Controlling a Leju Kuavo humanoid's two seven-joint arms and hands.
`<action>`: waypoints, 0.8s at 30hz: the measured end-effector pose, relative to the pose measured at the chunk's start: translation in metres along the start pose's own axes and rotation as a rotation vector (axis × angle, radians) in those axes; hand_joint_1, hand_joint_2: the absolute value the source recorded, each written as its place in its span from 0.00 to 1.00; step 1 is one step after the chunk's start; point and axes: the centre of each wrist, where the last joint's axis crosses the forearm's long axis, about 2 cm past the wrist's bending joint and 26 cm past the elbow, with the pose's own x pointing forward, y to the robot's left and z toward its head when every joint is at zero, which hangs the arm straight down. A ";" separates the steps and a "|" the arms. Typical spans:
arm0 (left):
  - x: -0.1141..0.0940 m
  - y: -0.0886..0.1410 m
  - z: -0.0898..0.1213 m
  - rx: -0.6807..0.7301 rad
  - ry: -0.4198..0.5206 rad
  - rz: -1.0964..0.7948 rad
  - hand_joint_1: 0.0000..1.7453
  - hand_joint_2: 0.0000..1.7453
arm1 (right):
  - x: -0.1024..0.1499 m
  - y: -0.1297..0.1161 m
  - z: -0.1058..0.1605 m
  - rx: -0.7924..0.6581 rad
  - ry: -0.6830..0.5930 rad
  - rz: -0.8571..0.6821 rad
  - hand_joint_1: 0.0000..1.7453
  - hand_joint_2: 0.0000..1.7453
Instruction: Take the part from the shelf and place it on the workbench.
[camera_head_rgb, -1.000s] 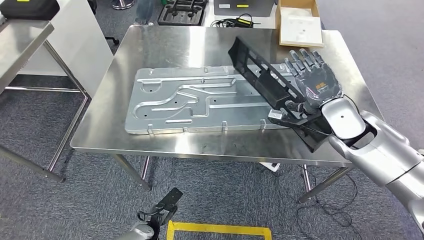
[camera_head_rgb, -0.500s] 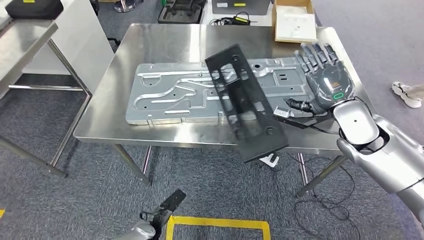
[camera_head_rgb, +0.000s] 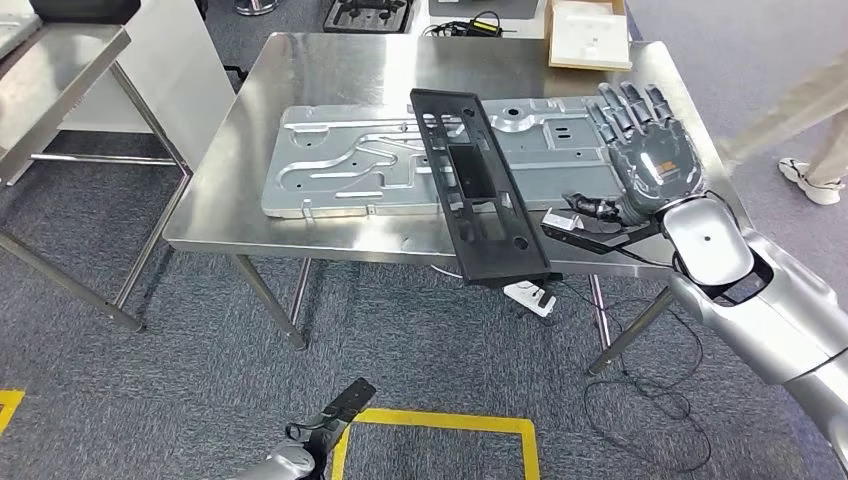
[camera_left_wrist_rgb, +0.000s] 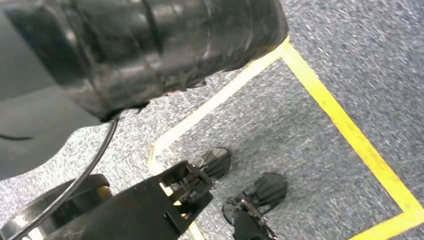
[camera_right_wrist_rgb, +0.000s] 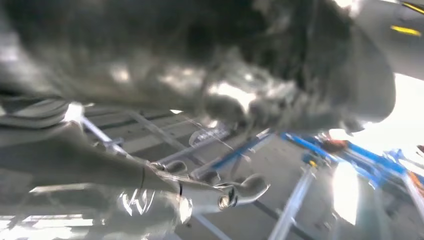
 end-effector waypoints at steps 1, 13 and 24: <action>0.000 0.000 0.000 0.000 0.000 0.000 0.00 0.00 | 0.001 0.000 0.000 0.000 0.002 -0.005 0.00 0.00; 0.001 -0.002 0.000 -0.006 0.003 0.002 0.00 0.00 | 0.002 0.005 0.005 0.014 0.016 -0.021 0.00 0.00; -0.003 -0.005 0.001 -0.009 0.005 0.016 0.00 0.00 | 0.010 0.002 0.015 -0.125 0.049 -0.187 0.00 0.00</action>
